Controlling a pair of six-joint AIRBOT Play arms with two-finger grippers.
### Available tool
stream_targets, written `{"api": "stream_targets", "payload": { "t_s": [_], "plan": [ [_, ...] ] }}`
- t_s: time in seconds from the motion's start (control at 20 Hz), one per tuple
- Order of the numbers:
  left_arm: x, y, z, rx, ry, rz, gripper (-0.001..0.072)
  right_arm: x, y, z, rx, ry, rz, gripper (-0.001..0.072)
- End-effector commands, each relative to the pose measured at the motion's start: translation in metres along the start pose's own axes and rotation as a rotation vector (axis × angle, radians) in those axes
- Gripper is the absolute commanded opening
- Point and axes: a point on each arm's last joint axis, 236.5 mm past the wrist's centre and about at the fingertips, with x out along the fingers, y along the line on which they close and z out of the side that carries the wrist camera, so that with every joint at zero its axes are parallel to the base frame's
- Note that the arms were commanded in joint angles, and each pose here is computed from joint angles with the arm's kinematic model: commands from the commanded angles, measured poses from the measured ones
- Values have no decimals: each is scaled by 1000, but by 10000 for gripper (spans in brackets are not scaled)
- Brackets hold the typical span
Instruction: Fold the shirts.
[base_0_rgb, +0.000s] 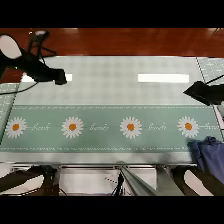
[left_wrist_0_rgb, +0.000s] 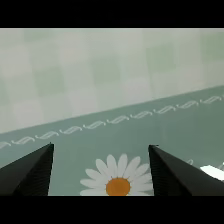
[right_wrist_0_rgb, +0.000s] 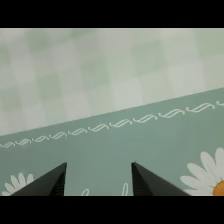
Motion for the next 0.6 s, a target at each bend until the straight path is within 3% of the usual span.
{"api": "stream_targets", "payload": {
  "t_s": [0.0,0.2,0.55],
  "plan": [
    [5,-19,-31,-44,-15,-4,720,13,14,-27,-159,111,-25,485],
    [-36,-37,-14,-12,-216,-25,720,13,2,-45,-333,192,-135,486],
    [-26,-37,-7,-14,-221,-27,720,18,16,-22,-312,85,-101,485]
  ]
}}
